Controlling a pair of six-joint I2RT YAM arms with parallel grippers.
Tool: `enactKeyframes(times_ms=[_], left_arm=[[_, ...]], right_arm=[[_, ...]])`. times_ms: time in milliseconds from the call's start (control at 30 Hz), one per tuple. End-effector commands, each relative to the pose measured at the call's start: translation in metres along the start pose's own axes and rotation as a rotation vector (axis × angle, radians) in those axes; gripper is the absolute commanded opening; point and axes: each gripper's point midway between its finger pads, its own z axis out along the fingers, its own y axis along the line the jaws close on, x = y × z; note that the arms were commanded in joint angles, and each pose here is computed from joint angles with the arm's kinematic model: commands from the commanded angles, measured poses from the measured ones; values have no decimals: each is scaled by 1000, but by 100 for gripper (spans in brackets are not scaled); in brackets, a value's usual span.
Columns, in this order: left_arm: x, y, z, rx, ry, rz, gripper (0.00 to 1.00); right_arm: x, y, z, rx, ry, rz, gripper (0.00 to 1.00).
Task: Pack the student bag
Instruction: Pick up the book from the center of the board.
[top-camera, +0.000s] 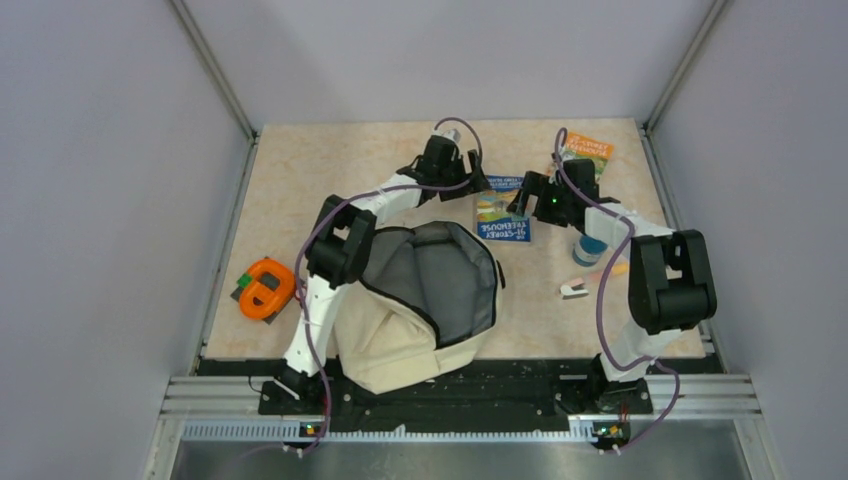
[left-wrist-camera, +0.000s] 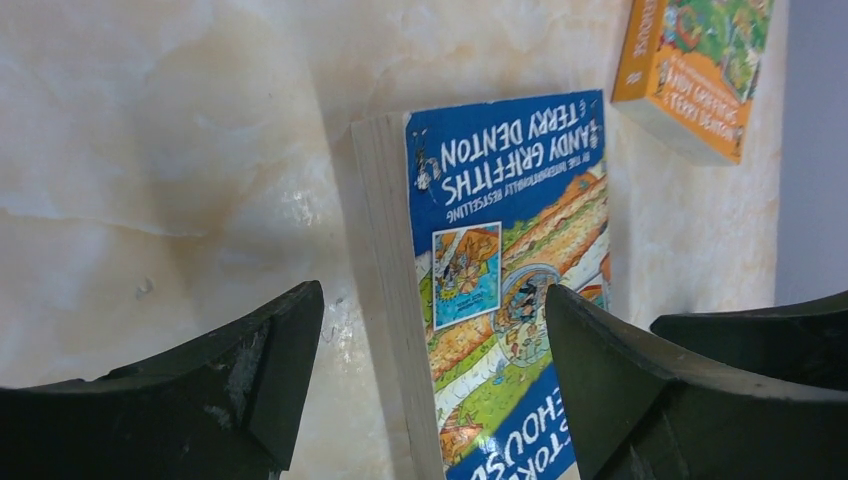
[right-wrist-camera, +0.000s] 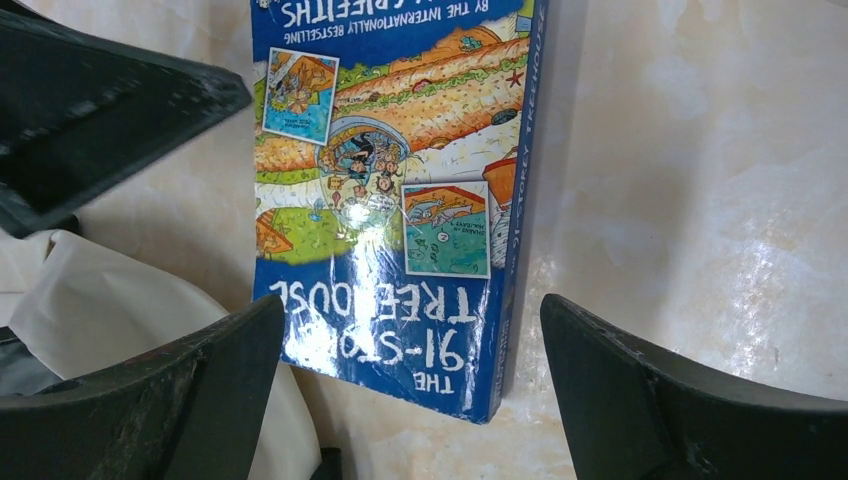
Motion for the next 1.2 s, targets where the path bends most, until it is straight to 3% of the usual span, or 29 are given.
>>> enactKeyframes(times_ms=[0,233,567,967,1167], left_arm=[[1,-19,8,61,1,7,86],[21,-33,16,140,55,40,85],[17,-51,-1,197,-1,23,84],[7,-91,-36,398,-94,-109,82],[9,-111,-44,456,-99,-96,82]], right_arm=[[-27,6,-2,-41,-73,1,96],[-15,4,7,-53,-34,17,92],[-2,-8,19,-23,3,26,89],[9,-14,27,-15,36,23,84],[11,-15,29,-17,43,24,83]])
